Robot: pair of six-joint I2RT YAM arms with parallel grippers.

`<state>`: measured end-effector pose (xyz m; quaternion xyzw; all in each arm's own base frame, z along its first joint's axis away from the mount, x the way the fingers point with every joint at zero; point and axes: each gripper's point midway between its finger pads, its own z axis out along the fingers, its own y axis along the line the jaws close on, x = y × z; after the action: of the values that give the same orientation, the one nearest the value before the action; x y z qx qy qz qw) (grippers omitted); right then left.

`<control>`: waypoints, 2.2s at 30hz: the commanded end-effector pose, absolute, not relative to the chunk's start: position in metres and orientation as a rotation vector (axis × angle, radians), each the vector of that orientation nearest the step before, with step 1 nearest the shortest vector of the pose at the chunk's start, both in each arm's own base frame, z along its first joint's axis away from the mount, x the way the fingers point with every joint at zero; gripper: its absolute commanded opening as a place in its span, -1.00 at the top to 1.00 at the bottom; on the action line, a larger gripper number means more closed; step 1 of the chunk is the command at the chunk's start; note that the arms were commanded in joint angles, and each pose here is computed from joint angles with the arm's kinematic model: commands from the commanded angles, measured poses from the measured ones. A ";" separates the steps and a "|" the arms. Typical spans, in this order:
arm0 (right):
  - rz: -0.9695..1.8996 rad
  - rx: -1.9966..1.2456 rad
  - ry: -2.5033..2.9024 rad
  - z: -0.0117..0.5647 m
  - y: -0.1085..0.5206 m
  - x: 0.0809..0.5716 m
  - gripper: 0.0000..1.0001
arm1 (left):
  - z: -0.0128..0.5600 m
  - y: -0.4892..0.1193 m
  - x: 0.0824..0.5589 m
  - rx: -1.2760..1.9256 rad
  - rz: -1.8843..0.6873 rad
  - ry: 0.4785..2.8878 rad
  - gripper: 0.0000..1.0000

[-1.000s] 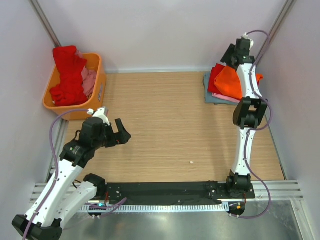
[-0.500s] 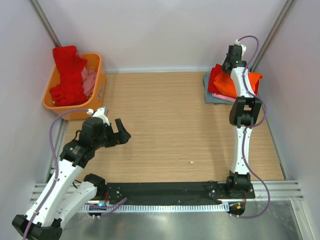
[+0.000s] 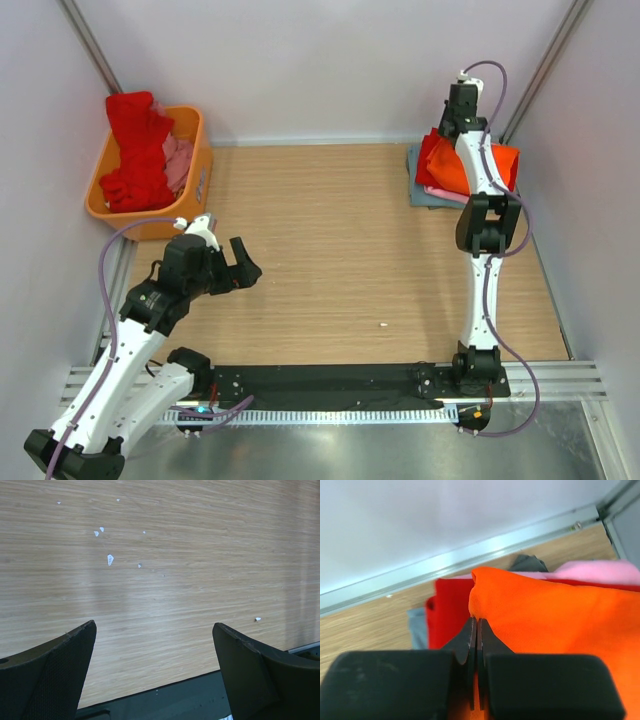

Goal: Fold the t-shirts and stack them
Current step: Neatly place the folded tshirt to the corner

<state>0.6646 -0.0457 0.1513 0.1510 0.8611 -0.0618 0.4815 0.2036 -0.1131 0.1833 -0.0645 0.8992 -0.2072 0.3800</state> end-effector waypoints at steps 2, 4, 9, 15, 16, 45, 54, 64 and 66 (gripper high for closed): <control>-0.138 0.242 1.884 0.260 -0.015 0.668 0.97 | 0.189 -0.112 0.209 -0.167 -0.530 2.260 -0.99; -0.143 0.230 1.896 0.253 -0.014 0.669 0.97 | 0.189 -0.111 0.209 -0.169 -0.528 2.258 -0.99; -0.200 0.223 1.959 0.215 -0.020 0.674 0.33 | 0.189 -0.111 0.208 -0.169 -0.528 2.258 -0.99; -0.323 0.379 1.916 0.225 -0.056 0.663 -0.76 | 0.189 -0.111 0.208 -0.169 -0.529 2.260 -0.99; -0.327 0.405 1.911 0.228 -0.060 0.660 -0.76 | 0.189 -0.111 0.208 -0.168 -0.531 2.259 -0.99; 0.479 0.817 1.907 0.167 -0.195 0.631 -0.31 | 0.187 -0.111 0.209 -0.171 -0.525 2.267 -0.99; 0.468 0.825 1.941 0.139 -0.193 0.632 -0.29 | 0.185 -0.110 0.210 -0.176 -0.522 2.276 -0.99; 0.558 0.760 1.909 0.157 -0.172 0.639 0.12 | 0.185 -0.110 0.211 -0.178 -0.522 2.274 -0.99; 0.581 0.751 1.911 0.157 -0.166 0.640 0.29 | 0.186 -0.110 0.210 -0.177 -0.524 2.273 -0.99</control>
<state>0.6337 -0.1771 0.1191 0.3310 0.8008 0.2117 0.4520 0.2059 -0.1100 0.1819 -0.0718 0.9000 -0.2029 0.3791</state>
